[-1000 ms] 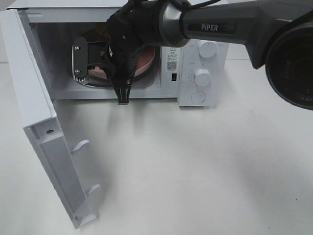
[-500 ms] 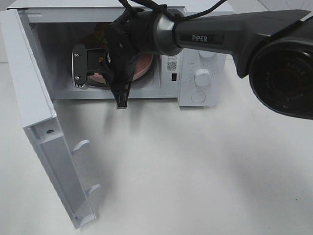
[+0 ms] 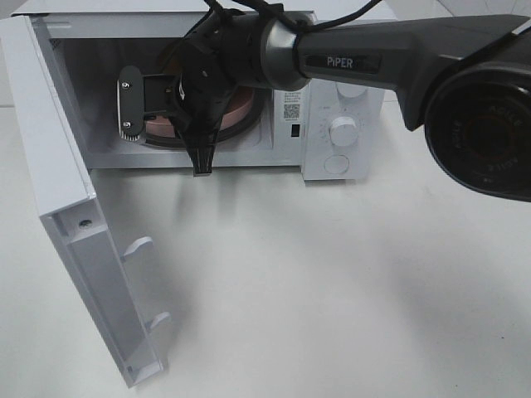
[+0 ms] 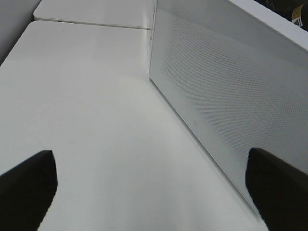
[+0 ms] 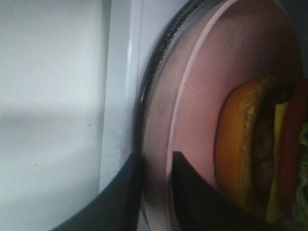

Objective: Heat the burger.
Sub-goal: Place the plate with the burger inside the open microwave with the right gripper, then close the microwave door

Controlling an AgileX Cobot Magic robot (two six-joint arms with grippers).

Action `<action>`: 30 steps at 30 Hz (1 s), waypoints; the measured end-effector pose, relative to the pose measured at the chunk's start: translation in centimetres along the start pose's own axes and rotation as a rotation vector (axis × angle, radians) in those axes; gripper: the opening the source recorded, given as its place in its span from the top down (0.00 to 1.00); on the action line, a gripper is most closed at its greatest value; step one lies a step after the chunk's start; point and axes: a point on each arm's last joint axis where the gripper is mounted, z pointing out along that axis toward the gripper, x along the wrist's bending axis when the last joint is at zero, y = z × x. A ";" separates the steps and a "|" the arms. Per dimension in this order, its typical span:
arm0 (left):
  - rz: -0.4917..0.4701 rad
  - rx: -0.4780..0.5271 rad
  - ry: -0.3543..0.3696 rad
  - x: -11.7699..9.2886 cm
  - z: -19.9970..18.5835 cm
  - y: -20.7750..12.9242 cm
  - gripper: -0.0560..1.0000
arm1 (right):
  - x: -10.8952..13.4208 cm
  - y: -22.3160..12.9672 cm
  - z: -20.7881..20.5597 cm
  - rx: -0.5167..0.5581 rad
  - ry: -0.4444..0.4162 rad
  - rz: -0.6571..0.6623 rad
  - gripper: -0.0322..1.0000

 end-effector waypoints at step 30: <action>0.000 0.000 0.000 0.0 0.0 0.0 0.01 | 3.3 -2.0 -4.1 -0.007 0.085 -0.012 0.30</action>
